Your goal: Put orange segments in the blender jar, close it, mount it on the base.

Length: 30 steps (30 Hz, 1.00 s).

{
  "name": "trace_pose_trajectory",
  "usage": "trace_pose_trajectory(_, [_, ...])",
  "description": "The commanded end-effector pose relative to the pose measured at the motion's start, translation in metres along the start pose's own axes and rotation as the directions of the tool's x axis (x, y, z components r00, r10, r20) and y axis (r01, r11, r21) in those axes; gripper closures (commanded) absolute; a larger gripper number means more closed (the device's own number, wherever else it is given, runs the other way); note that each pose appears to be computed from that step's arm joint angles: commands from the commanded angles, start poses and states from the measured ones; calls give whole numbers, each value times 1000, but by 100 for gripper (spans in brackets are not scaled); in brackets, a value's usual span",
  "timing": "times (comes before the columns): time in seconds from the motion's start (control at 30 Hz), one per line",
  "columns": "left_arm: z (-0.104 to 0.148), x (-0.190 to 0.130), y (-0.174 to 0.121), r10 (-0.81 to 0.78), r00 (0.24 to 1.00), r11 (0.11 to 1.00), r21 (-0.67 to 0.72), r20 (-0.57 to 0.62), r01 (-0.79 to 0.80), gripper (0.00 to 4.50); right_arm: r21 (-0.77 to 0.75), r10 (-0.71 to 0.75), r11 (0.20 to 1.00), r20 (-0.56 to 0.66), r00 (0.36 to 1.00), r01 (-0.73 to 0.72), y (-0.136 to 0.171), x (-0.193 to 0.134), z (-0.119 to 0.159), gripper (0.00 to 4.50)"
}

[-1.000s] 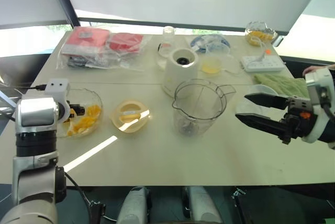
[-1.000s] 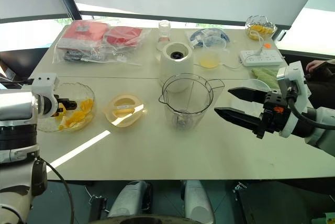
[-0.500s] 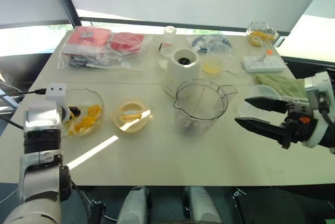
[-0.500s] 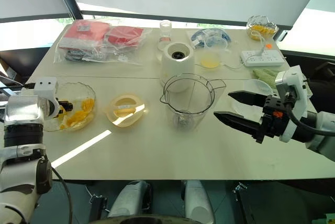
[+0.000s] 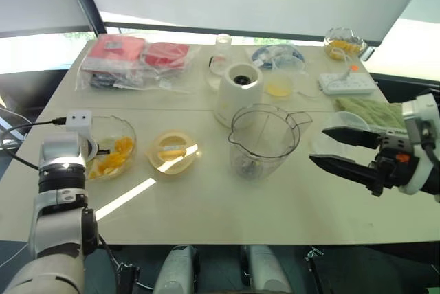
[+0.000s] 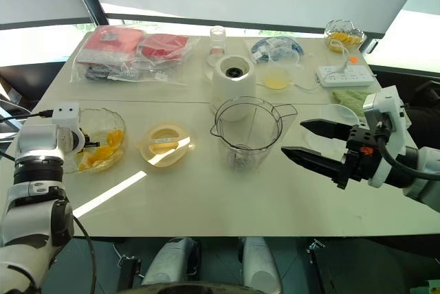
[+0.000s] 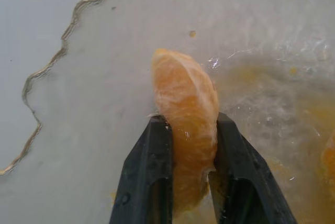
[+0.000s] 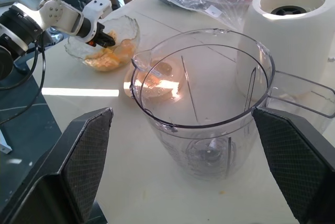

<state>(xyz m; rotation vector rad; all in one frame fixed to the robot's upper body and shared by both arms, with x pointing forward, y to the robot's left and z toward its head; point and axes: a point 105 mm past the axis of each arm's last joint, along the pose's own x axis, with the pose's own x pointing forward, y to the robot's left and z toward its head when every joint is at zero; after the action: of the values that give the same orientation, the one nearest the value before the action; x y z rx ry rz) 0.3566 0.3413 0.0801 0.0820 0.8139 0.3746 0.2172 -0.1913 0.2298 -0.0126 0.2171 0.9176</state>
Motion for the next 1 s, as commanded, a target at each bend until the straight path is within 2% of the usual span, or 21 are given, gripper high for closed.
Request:
trace_pose_trajectory(0.03, [4,-6,8,20,1000,1000,-5,14,-20,344,-43,-8,999,18,1000,9,1,-5,9,0])
trace_pose_trajectory(0.13, [7,-12,12,32,999,999,-2,26,-32,344,-44,-6,999,18,1000,7,0,-5,9,0])
trace_pose_trajectory(0.4, [47,-51,16,13,987,999,48,160,-21,344,-46,-1,999,17,1000,2,-6,-4,8,0])
trace_pose_trajectory(0.53, [58,-78,12,-79,976,991,124,205,54,344,-44,-3,999,14,1000,4,-10,-5,8,0])
trace_pose_trajectory(0.67, [74,-105,-2,-295,913,924,326,283,197,344,-36,-7,999,12,1000,7,-13,-4,5,0])
trace_pose_trajectory(0.73, [87,-129,-22,-492,803,823,480,336,303,344,-29,-21,999,11,1000,21,-16,-6,3,0])
trace_pose_trajectory(0.8, [91,-153,-41,-658,686,694,604,311,392,344,-17,-44,999,7,999,44,-19,-10,-2,0])
trace_pose_trajectory(0.9, [100,-200,-76,-880,428,425,748,207,511,344,1,-98,995,0,995,98,-27,-19,-10,0])
trace_pose_trajectory(1.0, [117,-237,-113,-984,151,167,812,98,559,344,-2,-137,991,21,990,137,-28,-22,-11,0])
